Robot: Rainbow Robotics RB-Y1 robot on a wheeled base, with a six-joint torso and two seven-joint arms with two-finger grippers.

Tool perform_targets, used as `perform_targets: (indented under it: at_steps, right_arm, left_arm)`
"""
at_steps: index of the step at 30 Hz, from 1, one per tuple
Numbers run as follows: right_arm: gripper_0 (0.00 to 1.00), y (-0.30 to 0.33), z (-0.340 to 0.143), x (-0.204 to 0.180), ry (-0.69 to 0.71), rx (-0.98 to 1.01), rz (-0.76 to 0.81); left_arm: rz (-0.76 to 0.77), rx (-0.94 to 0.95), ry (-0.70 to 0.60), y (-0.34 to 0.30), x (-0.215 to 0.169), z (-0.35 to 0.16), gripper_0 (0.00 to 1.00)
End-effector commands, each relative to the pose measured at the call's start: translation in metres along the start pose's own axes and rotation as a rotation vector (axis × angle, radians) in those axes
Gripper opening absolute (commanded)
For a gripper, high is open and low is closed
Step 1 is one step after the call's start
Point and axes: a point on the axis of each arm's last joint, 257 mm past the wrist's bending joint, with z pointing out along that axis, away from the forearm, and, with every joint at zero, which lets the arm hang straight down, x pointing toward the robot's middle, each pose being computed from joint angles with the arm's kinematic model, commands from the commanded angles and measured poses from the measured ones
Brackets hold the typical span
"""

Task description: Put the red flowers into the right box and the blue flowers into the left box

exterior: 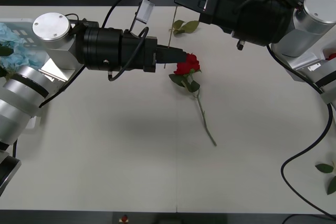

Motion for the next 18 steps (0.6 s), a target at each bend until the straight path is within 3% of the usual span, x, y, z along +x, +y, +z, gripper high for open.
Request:
perform_targets:
  at_steps: [1, 18]
  right_arm:
    - [0.00, 0.0173, 0.0096, -0.0213, -0.019, -0.030, -0.046]
    - [0.00, 0.0130, 0.0024, -0.0293, -0.016, -0.009, -0.067]
  left_arm:
    - [-0.022, 0.014, -0.022, -0.0097, -0.0137, 0.0028, 0.00]
    - [-0.022, 0.006, -0.027, -0.0083, -0.0169, -0.0028, 0.00]
